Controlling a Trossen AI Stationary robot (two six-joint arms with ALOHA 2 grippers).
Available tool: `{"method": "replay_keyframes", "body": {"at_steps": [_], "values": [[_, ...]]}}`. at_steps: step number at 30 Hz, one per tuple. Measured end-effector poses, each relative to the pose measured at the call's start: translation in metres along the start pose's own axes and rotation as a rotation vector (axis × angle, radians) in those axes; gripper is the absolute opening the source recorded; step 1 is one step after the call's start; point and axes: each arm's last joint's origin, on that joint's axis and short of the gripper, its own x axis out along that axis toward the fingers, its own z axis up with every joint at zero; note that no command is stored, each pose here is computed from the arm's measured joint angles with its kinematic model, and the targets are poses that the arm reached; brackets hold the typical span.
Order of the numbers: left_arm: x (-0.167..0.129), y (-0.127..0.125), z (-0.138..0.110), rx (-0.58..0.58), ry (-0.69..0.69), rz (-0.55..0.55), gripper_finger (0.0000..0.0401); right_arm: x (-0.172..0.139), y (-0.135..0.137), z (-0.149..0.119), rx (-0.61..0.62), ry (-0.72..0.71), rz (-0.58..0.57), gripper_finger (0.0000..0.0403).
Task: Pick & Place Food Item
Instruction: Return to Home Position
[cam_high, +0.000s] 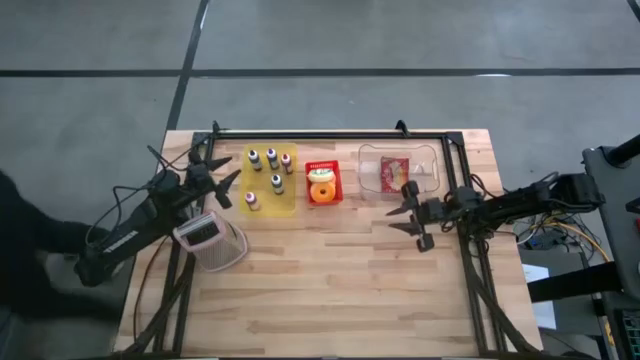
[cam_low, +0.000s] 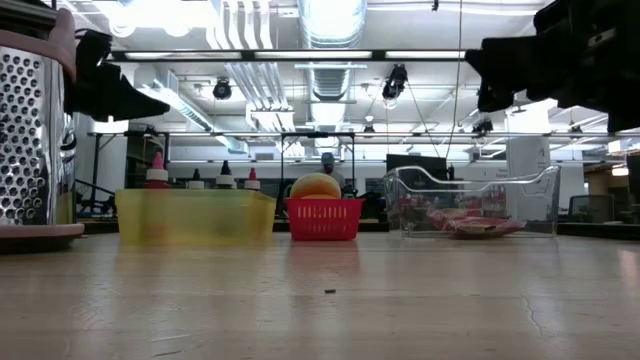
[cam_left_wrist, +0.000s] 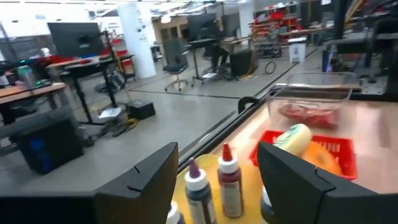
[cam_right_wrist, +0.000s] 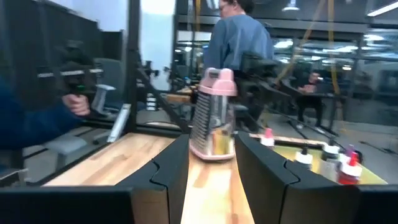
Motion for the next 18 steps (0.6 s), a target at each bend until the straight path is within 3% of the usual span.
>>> {"method": "replay_keyframes", "body": {"at_steps": [3, 8, 13, 18], "values": [[0.0009, -0.0008, -0.0014, -0.006, -0.011, -0.016, 0.0223, -0.0008, 0.0015, 0.0026, -0.006, -0.018, 0.046, 0.0128], [0.0004, -0.0061, 0.0, 0.037, -0.057, -0.202, 0.0223, -0.0019, 0.002, 0.0027, -0.003, -0.003, 0.054, 0.0128], [0.0008, -0.0037, -0.0028, 0.031, -0.014, -0.111, 0.0223, -0.0028, 0.0023, 0.005, -0.006, -0.017, 0.055, 0.0128], [0.0008, -0.0034, -0.0055, 0.033, 0.018, -0.091, 0.0223, -0.0036, 0.0027, 0.0047, -0.001, -0.004, 0.061, 0.0128]]}}
